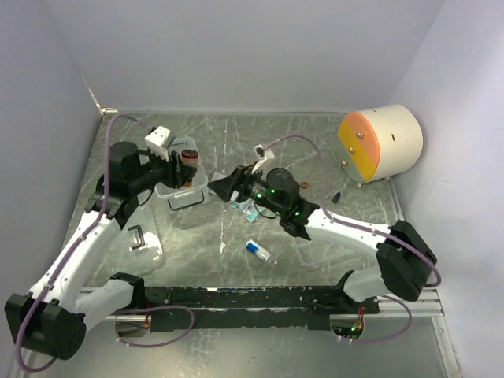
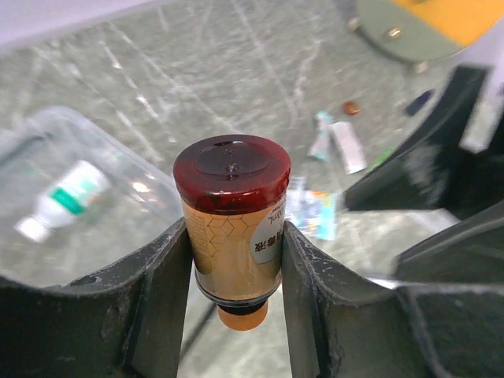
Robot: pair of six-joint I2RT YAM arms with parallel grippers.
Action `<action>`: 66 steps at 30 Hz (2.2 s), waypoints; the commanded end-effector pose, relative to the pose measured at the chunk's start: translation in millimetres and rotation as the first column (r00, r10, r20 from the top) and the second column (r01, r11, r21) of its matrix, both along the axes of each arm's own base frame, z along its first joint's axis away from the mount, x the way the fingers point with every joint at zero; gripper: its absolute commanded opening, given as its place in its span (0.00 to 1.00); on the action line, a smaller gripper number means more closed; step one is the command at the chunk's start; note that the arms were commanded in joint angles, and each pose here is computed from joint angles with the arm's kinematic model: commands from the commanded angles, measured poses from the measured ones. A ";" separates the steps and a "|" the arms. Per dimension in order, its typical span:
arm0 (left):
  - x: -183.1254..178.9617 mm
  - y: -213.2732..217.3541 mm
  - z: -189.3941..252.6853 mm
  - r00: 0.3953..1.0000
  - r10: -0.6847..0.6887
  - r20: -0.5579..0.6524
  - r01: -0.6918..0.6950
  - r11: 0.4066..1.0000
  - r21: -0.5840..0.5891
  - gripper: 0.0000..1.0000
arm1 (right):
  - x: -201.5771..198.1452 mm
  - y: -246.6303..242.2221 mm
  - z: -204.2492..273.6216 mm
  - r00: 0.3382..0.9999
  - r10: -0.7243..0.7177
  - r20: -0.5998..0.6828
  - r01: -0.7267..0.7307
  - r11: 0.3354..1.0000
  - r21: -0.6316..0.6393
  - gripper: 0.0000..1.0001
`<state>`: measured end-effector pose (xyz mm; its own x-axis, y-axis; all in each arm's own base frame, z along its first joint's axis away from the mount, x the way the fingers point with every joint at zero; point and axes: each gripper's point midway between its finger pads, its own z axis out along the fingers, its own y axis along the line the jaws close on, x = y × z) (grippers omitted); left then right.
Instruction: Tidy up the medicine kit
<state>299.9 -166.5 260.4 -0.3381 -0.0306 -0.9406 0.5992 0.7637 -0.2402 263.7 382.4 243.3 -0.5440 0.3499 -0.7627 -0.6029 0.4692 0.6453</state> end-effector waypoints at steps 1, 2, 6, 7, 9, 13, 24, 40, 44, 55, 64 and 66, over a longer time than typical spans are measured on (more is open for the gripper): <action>23.0 20.8 -1.3 0.990 -0.056 0.129 0.011 0.946 0.325 0.45 | 13.7 -39.7 5.0 0.998 -0.064 0.024 0.064 0.998 -0.009 0.70; 28.1 23.9 1.5 0.989 -0.061 0.135 0.008 0.932 0.363 0.46 | 17.4 -49.0 -1.2 0.997 -0.081 0.011 0.081 0.997 -0.020 0.70; 49.5 32.3 1.7 0.990 -0.076 0.123 0.007 0.874 0.485 0.46 | 28.4 -77.9 -12.1 0.990 -0.137 -0.018 0.136 0.990 -0.027 0.70; 53.5 33.8 -0.4 0.991 -0.082 0.108 0.015 0.859 0.512 0.46 | 29.5 -82.3 -15.1 0.989 -0.146 -0.024 0.145 0.989 -0.029 0.70; 60.3 37.7 -11.8 0.994 -0.092 0.062 0.039 0.817 0.575 0.47 | 31.6 -88.4 -20.7 0.987 -0.158 -0.040 0.157 0.987 -0.031 0.70; 66.8 45.1 -50.3 0.996 -0.070 -0.055 0.088 0.683 0.725 0.46 | 37.7 -96.2 -30.4 0.983 -0.172 -0.069 0.169 0.985 -0.043 0.69; 74.0 62.4 -106.5 0.984 -0.045 -0.172 0.175 0.400 0.899 0.43 | 46.4 -108.9 -46.9 0.975 -0.198 -0.105 0.192 0.979 -0.065 0.69; 124.3 52.6 -154.5 0.962 -0.130 -0.241 0.271 0.335 0.902 0.42 | 55.9 -121.9 -46.1 0.966 -0.244 -0.091 0.237 0.968 -0.078 0.68; 133.9 54.6 -156.7 0.958 -0.142 -0.247 0.283 0.354 0.892 0.43 | 56.0 -124.3 -46.0 0.964 -0.250 -0.089 0.242 0.966 -0.087 0.68; 148.7 56.3 -172.4 0.945 -0.160 -0.284 0.324 0.358 0.876 0.49 | 55.5 -124.2 -47.3 0.963 -0.249 -0.100 0.242 0.967 -0.078 0.68; 152.1 57.1 -190.5 0.946 -0.148 -0.289 0.324 0.353 0.878 0.54 | 53.6 -121.9 -42.2 0.970 -0.229 -0.085 0.224 0.972 -0.070 0.68; 153.3 58.3 -192.7 0.949 -0.137 -0.283 0.313 0.354 0.881 0.58 | 53.5 -122.1 -42.1 0.970 -0.229 -0.082 0.224 0.972 -0.070 0.68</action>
<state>442.9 -104.6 73.8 -0.3245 0.9071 -0.2682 0.8242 0.4103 0.3904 316.2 262.0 188.5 -0.5529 0.4191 -0.7202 -0.3883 0.6351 0.6677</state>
